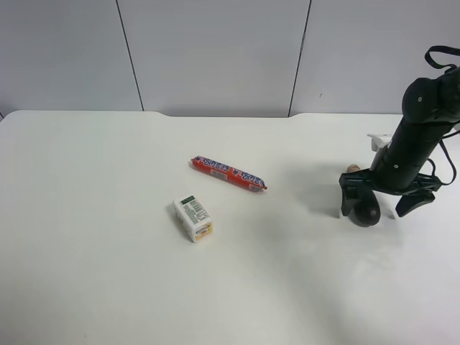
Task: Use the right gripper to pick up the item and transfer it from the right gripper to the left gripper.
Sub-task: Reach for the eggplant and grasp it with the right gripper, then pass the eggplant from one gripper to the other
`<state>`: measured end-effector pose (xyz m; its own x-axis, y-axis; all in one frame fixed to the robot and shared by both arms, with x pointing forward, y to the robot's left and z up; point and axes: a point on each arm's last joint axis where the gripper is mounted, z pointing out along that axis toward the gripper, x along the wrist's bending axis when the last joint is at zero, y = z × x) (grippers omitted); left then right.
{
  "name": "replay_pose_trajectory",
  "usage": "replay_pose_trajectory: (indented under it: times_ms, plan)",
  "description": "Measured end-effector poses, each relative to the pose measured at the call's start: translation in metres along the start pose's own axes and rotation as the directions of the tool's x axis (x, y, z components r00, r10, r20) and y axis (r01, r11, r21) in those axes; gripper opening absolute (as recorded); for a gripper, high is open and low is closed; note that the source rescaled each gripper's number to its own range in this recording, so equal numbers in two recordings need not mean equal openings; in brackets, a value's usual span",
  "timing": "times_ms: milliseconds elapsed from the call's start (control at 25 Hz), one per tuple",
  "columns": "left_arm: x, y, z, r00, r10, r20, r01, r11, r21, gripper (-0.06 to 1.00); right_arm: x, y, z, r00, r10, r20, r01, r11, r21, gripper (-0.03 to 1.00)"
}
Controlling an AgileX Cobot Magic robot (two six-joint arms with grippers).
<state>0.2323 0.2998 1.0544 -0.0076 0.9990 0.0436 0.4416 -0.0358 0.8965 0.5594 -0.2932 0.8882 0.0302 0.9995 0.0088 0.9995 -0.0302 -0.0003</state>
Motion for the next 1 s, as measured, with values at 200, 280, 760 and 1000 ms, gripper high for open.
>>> replay_pose_trajectory:
  times_ms: [200,280,760,1000]
  plan:
    - [0.0,0.0,0.0,1.0,0.0,0.0,0.0,1.0,0.0,1.0,0.0,0.001,0.006,1.0,-0.005,0.0,0.005,1.0,0.005,0.97]
    - [0.0,0.0,0.0,1.0,0.0,0.0,0.0,1.0,0.0,1.0,0.0,0.001,0.008,1.0,-0.006,0.0,0.006,1.0,0.012,0.82]
    - [0.0,0.0,0.0,1.0,0.0,0.0,0.0,1.0,0.0,1.0,0.001,0.001,0.009,1.0,0.011,-0.015,-0.011,1.0,0.017,0.0]
    - [0.0,0.0,0.0,1.0,0.0,0.0,0.0,1.0,0.0,1.0,0.002,0.009,-0.003,1.0,0.009,-0.016,-0.009,0.999,0.036,0.0]
